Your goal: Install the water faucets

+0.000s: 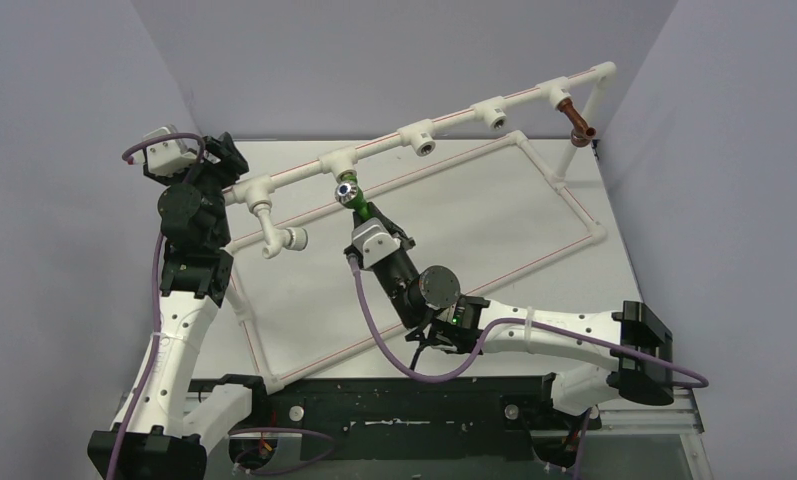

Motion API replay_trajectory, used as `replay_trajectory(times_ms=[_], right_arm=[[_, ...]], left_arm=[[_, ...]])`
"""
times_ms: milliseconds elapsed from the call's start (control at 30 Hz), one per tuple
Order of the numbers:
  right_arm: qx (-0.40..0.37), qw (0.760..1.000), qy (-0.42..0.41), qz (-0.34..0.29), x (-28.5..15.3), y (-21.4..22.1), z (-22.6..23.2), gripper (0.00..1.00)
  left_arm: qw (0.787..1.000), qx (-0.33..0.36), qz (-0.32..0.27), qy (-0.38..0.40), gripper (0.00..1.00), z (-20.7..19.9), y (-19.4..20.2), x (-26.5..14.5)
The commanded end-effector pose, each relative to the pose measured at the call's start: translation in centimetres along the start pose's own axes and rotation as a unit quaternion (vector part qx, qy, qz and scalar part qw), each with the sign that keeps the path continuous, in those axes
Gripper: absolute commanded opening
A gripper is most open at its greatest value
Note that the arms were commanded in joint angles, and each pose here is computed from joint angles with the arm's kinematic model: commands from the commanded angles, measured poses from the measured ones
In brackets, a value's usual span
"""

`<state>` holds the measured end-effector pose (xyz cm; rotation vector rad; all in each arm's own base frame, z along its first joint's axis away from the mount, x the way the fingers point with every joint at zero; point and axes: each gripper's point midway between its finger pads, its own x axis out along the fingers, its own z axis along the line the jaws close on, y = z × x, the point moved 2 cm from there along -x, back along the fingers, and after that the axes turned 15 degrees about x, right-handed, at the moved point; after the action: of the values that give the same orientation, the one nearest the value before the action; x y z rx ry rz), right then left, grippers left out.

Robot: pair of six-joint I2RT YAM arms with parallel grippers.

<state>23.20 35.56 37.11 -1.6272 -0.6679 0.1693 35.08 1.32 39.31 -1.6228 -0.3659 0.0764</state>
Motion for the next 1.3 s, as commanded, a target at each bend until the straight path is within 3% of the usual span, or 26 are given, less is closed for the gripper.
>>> replay_trajectory(times_ms=[0, 433, 1067, 1267], right_arm=[[0.128, 0.99, 0.031, -0.05, 1.2, -2.5, -0.5, 0.0], [0.324, 0.94, 0.076, -0.07, 1.6, -2.2, -0.2, 0.0], [0.566, 0.813, 0.099, -0.092, 2.0, -2.1, 1.0, 0.0], [0.638, 0.755, 0.115, -0.1, 2.0, -1.5, 1.1, 0.0]], left_arm=[[0.972, 0.079, 0.219, 0.03, 0.66, 0.4, 13.1, -3.1], [0.973, 0.07, 0.217, 0.028, 0.66, 0.7, 13.0, -3.0], [0.976, 0.066, 0.205, 0.022, 0.66, 1.1, 12.6, -3.3], [0.978, 0.063, 0.199, 0.023, 0.66, 1.1, 12.2, -3.3]])
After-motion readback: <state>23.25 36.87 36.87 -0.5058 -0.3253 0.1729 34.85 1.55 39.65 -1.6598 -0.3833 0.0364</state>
